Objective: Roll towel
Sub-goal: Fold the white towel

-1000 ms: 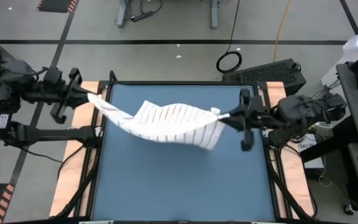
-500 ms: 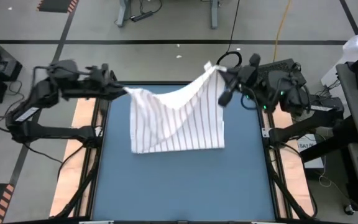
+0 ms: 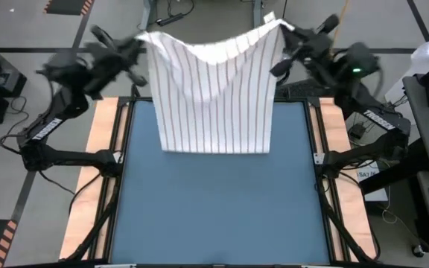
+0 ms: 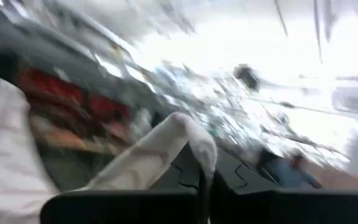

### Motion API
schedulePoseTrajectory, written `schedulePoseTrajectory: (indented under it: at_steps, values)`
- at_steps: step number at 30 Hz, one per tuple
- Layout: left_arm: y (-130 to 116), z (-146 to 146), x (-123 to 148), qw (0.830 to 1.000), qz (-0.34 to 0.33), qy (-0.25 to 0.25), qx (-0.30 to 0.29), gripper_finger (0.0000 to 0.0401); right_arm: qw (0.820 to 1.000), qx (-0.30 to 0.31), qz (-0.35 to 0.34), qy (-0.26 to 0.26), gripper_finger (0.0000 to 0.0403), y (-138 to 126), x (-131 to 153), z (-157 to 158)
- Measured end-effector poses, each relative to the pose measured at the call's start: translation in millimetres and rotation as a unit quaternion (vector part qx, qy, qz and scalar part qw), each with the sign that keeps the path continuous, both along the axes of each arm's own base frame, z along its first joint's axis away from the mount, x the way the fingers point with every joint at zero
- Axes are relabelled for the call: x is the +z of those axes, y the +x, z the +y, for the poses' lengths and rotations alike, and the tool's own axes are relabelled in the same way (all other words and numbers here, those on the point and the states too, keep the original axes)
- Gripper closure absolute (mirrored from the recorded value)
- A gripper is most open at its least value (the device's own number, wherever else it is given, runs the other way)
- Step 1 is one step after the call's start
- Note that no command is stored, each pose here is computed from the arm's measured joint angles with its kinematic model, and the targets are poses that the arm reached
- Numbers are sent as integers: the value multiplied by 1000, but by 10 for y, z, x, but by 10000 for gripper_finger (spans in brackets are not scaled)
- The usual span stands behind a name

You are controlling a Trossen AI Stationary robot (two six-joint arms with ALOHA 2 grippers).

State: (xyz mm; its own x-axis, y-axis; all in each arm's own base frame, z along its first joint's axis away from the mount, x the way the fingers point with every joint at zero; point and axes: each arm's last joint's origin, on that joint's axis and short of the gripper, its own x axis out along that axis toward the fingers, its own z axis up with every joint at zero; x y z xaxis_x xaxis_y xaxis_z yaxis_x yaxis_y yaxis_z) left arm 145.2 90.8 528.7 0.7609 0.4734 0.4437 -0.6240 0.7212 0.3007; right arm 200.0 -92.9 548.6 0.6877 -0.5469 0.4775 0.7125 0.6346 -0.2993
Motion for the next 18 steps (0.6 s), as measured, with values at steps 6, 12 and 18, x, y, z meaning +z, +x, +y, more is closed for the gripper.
schedulePoseTrajectory:
  at_steps: [6, 12, 18]
  values:
    - [-337, -310, 394, 979, -45, -53, -193, 390, 982, 177, -33, 55, 403, -270, 420, 414]
    - [-649, -687, 561, 876, -11, -114, -469, 390, 932, 325, 6, 160, 403, -504, 558, 850]
    - [-898, -862, 374, 814, 63, -251, -520, 390, 859, 443, 74, 245, 403, -580, 479, 1158]
